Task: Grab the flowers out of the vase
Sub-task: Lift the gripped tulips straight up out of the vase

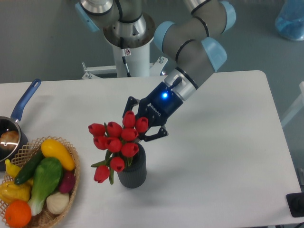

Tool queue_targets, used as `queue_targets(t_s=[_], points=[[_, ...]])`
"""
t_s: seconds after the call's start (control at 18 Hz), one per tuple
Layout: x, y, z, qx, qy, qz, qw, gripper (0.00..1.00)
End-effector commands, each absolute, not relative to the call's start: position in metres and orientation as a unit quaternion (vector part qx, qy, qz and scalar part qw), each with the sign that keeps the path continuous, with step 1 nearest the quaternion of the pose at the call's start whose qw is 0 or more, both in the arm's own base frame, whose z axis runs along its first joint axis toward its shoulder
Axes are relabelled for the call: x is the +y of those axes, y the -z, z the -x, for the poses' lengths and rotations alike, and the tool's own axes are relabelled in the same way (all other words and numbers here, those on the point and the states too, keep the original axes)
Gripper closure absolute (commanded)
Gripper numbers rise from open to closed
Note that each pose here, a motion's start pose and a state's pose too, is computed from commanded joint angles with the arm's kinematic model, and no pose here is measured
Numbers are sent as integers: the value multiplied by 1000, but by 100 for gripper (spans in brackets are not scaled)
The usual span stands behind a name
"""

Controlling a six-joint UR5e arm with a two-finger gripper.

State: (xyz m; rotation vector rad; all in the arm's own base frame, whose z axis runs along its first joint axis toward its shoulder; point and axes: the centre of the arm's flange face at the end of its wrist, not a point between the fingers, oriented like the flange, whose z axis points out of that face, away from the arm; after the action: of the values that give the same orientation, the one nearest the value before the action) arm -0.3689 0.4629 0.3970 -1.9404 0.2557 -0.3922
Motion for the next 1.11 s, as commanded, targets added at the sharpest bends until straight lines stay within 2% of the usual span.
queue_targets(t_s=[0.56, 0.89, 1.11], points=[[458, -416, 375, 108, 171, 790, 579, 65], [441, -440, 380, 107, 151, 782, 595, 65], [434, -448, 385, 103, 161, 759, 623, 65]])
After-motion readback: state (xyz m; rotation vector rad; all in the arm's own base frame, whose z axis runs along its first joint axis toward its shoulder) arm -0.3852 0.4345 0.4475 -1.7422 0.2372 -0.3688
